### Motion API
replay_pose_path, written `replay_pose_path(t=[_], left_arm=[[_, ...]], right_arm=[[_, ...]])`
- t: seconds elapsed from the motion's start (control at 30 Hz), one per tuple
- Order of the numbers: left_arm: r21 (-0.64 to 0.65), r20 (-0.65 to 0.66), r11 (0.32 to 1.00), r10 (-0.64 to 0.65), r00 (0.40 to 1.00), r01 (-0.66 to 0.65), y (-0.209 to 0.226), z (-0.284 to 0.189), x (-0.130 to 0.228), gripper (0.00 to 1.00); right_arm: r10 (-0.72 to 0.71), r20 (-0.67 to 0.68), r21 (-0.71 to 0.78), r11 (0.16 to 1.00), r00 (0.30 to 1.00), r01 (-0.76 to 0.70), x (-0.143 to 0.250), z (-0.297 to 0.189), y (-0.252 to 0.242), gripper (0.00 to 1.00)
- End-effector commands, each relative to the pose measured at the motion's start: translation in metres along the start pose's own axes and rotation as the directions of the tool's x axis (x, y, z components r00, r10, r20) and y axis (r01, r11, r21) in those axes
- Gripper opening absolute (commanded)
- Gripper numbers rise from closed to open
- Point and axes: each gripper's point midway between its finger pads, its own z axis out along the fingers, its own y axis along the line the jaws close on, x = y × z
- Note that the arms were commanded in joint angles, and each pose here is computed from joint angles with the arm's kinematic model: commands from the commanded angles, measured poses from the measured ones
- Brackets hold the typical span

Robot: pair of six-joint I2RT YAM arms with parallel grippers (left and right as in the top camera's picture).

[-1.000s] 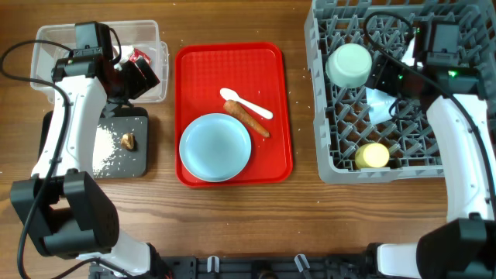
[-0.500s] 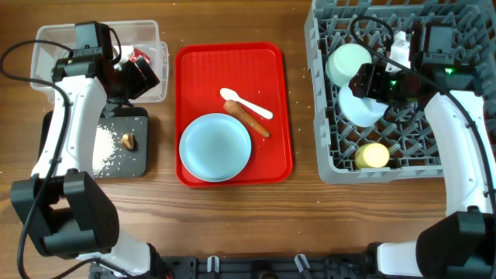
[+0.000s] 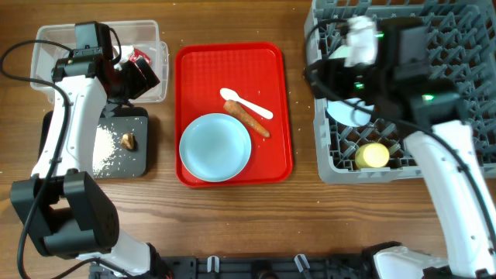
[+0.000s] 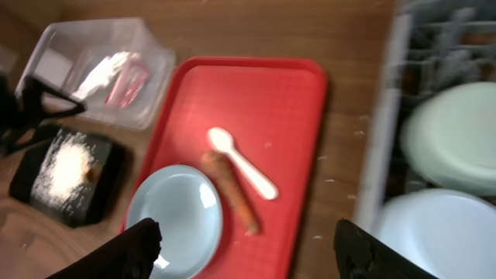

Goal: Sort waste into correct bins and load items into the dishwasher rack
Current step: 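Reach the right gripper to the light-blue plate rim and grasp it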

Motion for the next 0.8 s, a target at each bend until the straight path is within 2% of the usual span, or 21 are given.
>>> replay_pose_path(t=[0.0, 0.2, 0.3, 0.47, 0.6, 0.77], left_arm=[[0.01, 0.038, 1.0, 0.008, 0.999, -0.008, -0.005, -0.011, -0.008, 1.0], [0.009, 0.035, 1.0, 0.007, 0.999, -0.007, -0.004, -0.011, -0.007, 1.0], [0.009, 0.035, 1.0, 0.007, 0.999, -0.007, -0.004, -0.011, -0.007, 1.0], [0.008, 0.035, 1.0, 0.008, 0.999, -0.008, -0.004, -0.011, -0.007, 1.0], [0.003, 0.024, 1.0, 0.007, 1.0, -0.007, -0.003, -0.011, -0.004, 1.0], [0.0, 0.018, 1.0, 0.006, 1.0, -0.006, -0.002, -0.011, -0.003, 1.0]], right_arm=[[0.0, -0.072, 0.007, 1.0, 0.997, 0.0, 0.013, 0.045, 0.024, 0.75], [-0.049, -0.25, -0.033, 0.999, 0.967, 0.042, 0.061, 0.13, 0.051, 0.73], [-0.119, -0.276, -0.06, 0.992, 0.954, 0.107, 0.076, 0.16, 0.063, 0.73], [-0.161, -0.302, -0.002, 0.986, 0.94, 0.168, 0.101, 0.21, 0.061, 0.71], [-0.119, -0.332, 0.017, 0.991, 0.936, 0.132, 0.113, 0.223, 0.056, 0.68], [-0.124, -0.302, 0.054, 0.988, 0.945, 0.146, 0.106, 0.225, 0.05, 0.67]])
